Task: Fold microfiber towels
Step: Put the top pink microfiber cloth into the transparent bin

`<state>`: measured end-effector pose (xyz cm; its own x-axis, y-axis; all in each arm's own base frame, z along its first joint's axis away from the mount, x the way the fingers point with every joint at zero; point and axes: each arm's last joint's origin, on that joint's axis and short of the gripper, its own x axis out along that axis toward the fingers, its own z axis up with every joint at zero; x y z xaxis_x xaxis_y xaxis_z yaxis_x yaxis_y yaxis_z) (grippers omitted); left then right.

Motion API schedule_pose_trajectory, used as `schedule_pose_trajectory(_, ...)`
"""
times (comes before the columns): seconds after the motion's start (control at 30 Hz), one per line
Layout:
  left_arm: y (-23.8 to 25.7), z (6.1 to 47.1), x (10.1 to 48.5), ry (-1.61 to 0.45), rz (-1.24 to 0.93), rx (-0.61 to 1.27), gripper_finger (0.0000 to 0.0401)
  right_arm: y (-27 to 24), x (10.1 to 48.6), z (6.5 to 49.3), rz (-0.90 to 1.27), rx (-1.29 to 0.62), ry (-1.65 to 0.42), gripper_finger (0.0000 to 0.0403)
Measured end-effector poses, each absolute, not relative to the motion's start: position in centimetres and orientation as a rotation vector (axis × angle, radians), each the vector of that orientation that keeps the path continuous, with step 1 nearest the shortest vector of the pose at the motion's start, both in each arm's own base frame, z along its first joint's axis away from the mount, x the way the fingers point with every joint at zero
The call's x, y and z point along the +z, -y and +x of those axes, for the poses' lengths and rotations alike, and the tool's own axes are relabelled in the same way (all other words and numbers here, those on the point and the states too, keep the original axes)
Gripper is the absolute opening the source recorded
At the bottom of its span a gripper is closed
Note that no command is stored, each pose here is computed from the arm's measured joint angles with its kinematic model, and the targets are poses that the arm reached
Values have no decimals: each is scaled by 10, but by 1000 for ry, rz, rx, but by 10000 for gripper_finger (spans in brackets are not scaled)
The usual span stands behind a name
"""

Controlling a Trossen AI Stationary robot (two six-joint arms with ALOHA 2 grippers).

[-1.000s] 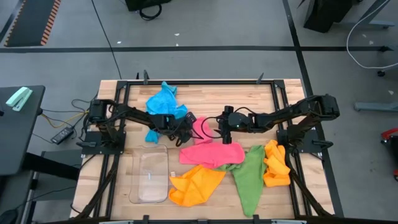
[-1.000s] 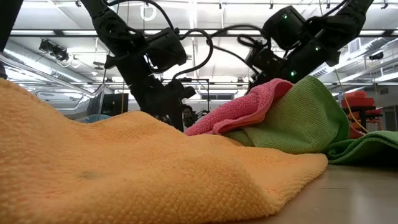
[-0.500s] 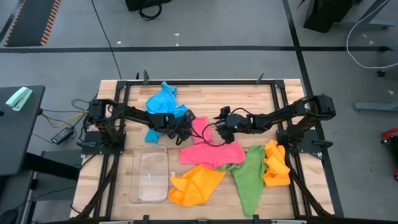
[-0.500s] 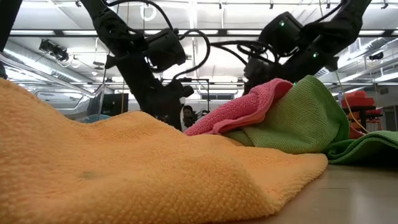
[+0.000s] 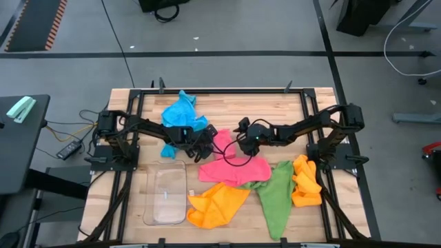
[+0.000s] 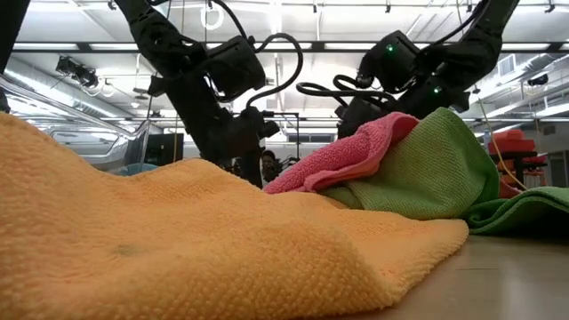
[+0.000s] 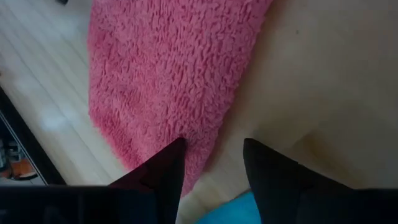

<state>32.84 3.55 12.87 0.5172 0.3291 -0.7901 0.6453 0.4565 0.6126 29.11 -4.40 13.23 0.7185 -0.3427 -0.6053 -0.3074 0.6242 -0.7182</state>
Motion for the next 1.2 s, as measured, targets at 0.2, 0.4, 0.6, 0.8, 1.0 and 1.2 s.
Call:
schedule_pose_trajectory(0.2, -33, 330, 130, -1047, 1126, -238, 189, 62, 131, 289, -778, 0, -764, 298)
schedule_pose_trajectory(0.4, -19, 327, 131, -1059, 1133, -280, 195, 65, 131, 288, -541, 1, -719, 298)
schedule_pose_trajectory(0.6, -6, 325, 150, -947, 1101, -318, 181, 56, 130, 289, -464, 14, -717, 298)
schedule_pose_trajectory(0.8, -7, 322, 157, -947, 1027, -286, 181, 41, 128, 289, -719, -14, -805, 298)
schedule_pose_trajectory(1.0, -13, 321, 155, -980, 1017, -273, 210, 40, 128, 289, -803, -14, -819, 298)
schedule_pose_trajectory(1.2, -25, 319, 148, -1028, 956, -257, 223, 38, 128, 289, -956, 41, -832, 298)
